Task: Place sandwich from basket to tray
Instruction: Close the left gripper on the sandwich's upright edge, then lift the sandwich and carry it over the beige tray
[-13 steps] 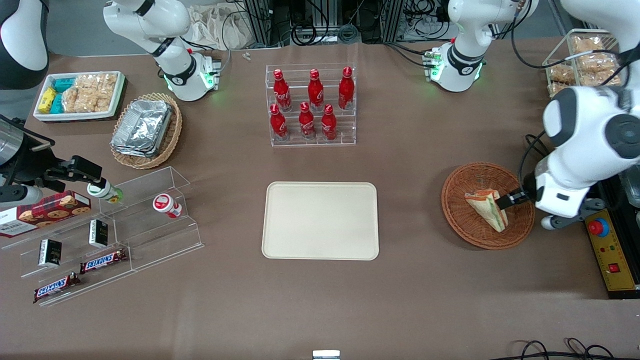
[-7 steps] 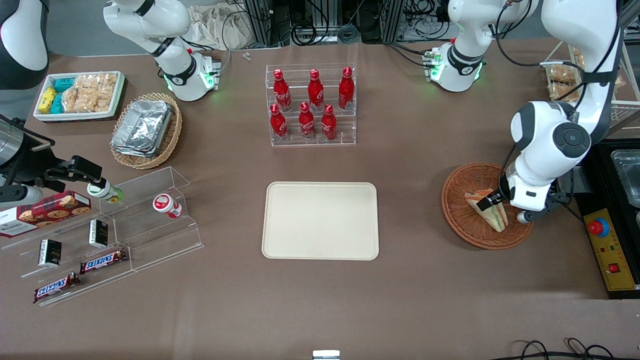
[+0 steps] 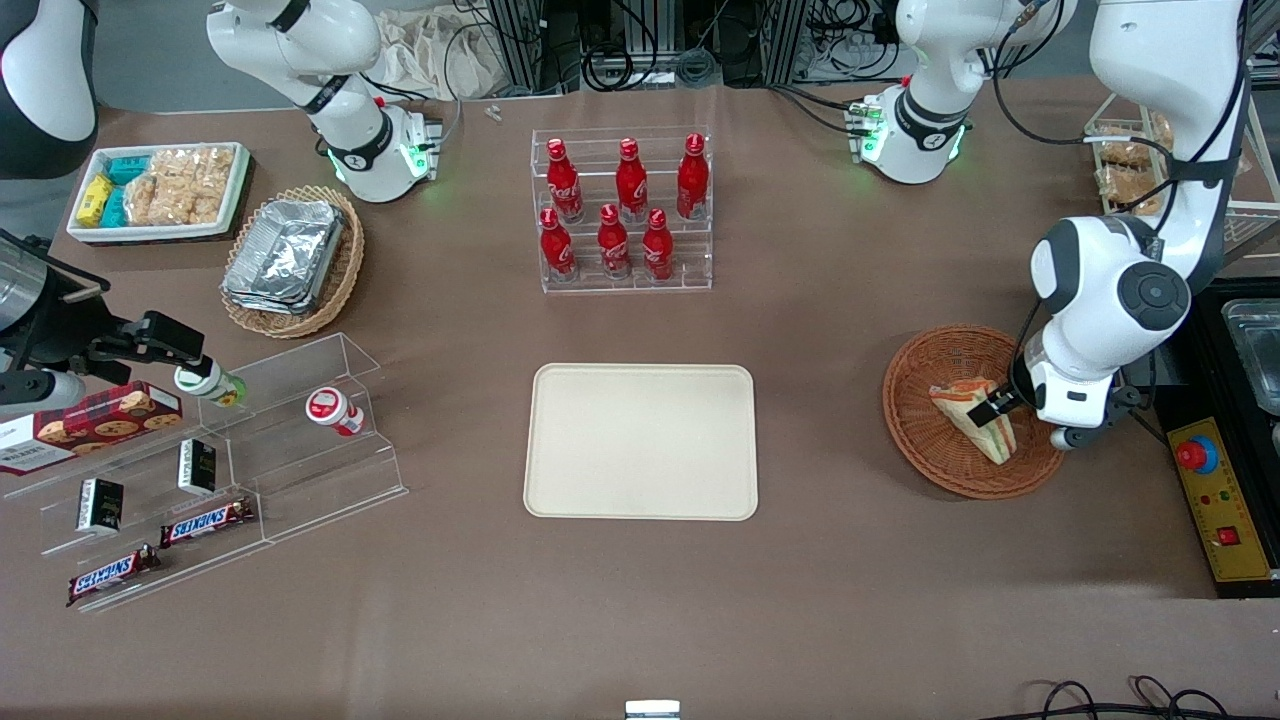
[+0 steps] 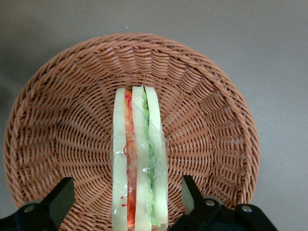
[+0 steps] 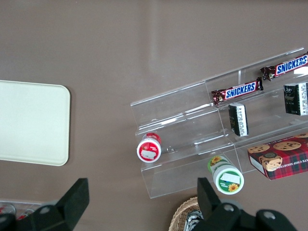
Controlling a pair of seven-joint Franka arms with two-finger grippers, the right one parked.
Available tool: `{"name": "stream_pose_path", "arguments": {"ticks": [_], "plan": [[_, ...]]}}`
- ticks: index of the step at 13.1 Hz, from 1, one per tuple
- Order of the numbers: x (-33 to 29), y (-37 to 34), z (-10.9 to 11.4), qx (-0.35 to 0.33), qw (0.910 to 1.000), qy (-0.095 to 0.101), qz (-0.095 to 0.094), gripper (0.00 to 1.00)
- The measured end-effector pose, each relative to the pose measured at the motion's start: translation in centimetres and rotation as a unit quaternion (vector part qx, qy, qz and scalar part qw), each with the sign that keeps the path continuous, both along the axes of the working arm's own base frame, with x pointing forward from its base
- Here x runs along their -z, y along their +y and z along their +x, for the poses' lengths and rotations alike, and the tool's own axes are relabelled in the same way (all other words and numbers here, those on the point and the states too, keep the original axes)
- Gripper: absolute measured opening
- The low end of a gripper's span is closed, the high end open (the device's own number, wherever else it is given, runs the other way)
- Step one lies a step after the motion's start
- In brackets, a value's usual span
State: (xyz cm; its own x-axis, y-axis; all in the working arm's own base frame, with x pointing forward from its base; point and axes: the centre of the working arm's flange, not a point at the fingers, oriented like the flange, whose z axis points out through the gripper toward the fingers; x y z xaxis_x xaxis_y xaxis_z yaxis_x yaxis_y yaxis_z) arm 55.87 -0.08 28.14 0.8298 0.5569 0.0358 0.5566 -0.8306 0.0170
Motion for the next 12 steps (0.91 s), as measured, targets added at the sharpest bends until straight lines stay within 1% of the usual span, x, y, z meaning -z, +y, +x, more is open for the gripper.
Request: {"name": "stream_pose_path", "arguments": {"ticks": [1,3,8,9,12], "plan": [[0.1,0.0,0.1,-0.007,1.0000,-0.003,-0.006,1.00],[0.5,0.0,-0.1,-0.016,0.9998,0.000,-0.014,1.00],[2.8,-0.1,-0.7,-0.026,0.9993,0.019,-0.021,0.98],[3.3,-0.1,-0.8,-0.026,0.9992,0.022,-0.021,0.93],[3.5,-0.3,-0.7,-0.024,0.9992,0.021,-0.022,0.59]]}}
